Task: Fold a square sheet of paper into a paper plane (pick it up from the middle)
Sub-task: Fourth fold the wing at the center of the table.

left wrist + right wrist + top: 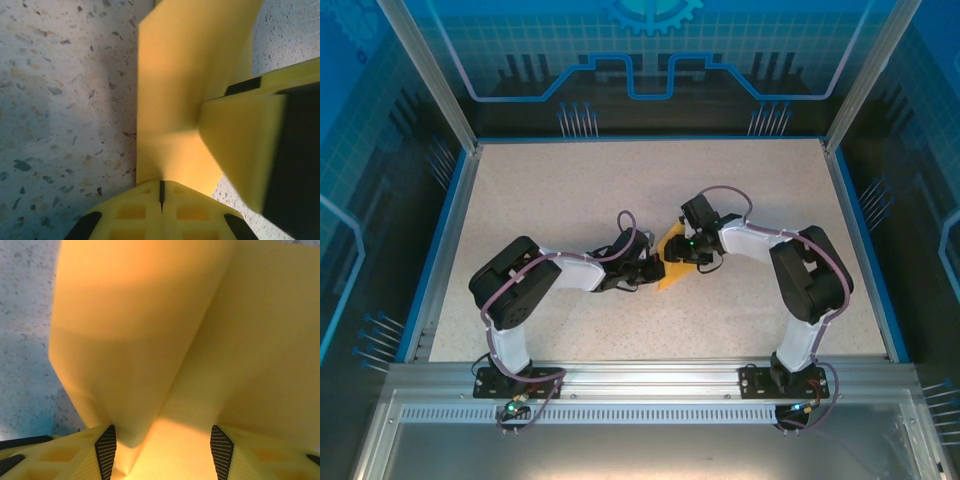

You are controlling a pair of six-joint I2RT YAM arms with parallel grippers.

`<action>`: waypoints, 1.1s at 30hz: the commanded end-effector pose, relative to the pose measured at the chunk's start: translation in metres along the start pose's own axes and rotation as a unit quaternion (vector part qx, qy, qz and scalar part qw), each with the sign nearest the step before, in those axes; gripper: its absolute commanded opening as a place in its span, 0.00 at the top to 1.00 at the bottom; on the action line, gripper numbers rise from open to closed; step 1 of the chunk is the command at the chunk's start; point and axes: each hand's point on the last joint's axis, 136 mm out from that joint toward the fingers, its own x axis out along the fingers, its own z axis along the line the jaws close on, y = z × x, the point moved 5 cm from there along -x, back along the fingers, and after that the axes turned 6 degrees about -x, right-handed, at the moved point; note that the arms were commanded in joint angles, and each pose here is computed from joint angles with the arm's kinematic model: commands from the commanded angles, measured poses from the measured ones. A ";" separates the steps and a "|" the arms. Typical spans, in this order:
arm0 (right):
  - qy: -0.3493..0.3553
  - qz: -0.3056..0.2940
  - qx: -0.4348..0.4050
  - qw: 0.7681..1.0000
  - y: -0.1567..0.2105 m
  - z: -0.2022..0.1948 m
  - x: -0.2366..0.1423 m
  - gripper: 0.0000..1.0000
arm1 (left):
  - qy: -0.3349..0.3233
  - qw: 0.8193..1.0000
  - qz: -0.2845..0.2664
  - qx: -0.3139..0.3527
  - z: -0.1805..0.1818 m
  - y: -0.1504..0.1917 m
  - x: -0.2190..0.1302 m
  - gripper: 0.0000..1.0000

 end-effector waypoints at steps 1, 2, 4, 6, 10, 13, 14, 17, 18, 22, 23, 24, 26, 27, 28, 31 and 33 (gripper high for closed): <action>0.021 0.023 -0.002 1.000 0.004 -0.004 0.007 0.43 | -0.013 1.000 0.024 0.010 0.003 0.008 0.004 0.94; 0.028 0.025 0.001 0.999 0.005 -0.006 0.008 0.43 | -0.011 1.000 0.022 0.012 0.001 0.007 0.002 0.93; 0.045 0.032 0.012 0.998 0.008 -0.011 0.010 0.45 | -0.006 1.000 0.016 0.014 -0.004 0.004 -0.002 0.92; 0.062 0.034 0.023 0.997 0.011 -0.017 0.012 0.46 | 0.000 1.000 0.007 0.013 -0.009 0.001 -0.007 0.90; 0.086 0.041 0.049 0.994 0.018 -0.026 0.017 0.49 | 0.022 1.000 -0.019 0.006 -0.022 -0.008 -0.021 0.85; 0.097 0.045 0.064 0.992 0.022 -0.030 0.020 0.51 | 0.035 0.999 -0.034 -0.001 -0.027 -0.011 -0.029 0.81; 0.101 0.046 0.069 0.991 0.023 -0.032 0.021 0.51 | 0.039 0.999 -0.036 -0.001 -0.028 -0.012 -0.031 0.81; 0.107 0.049 0.079 0.990 0.025 -0.034 0.023 0.52 | 0.043 0.998 -0.041 -0.008 -0.028 -0.011 -0.033 0.81; 0.110 0.051 0.083 0.989 0.026 -0.035 0.023 0.52 | 0.045 0.998 -0.042 -0.009 -0.027 -0.011 -0.033 0.81; 0.119 0.059 0.096 0.986 0.029 -0.038 0.026 0.53 | 0.053 0.998 -0.043 -0.012 -0.026 -0.009 -0.033 0.81; 0.121 0.060 0.100 0.986 0.030 -0.039 0.026 0.53 | 0.055 0.998 -0.042 -0.012 -0.026 -0.009 -0.033 0.81; 0.125 0.060 0.103 0.985 0.030 -0.040 0.026 0.54 | 0.056 0.998 -0.040 -0.013 -0.026 -0.008 -0.032 0.81; 0.129 0.061 0.107 0.984 0.031 -0.041 0.026 0.55 | 0.058 0.998 -0.036 -0.013 -0.025 -0.007 -0.030 0.81; 0.130 0.061 0.108 0.984 0.031 -0.042 0.026 0.56 | 0.060 0.998 -0.033 -0.013 -0.025 -0.006 -0.029 0.81; 0.131 0.061 0.110 0.983 0.031 -0.042 0.026 0.56 | 0.062 0.998 -0.030 -0.014 -0.025 -0.005 -0.028 0.81; 0.134 0.061 0.113 0.983 0.032 -0.043 0.025 0.58 | 0.061 0.998 -0.026 -0.016 -0.023 -0.003 -0.024 0.80; 0.136 0.062 0.114 0.982 0.033 -0.044 0.025 0.59 | 0.060 0.998 -0.026 -0.015 -0.023 -0.004 -0.023 0.80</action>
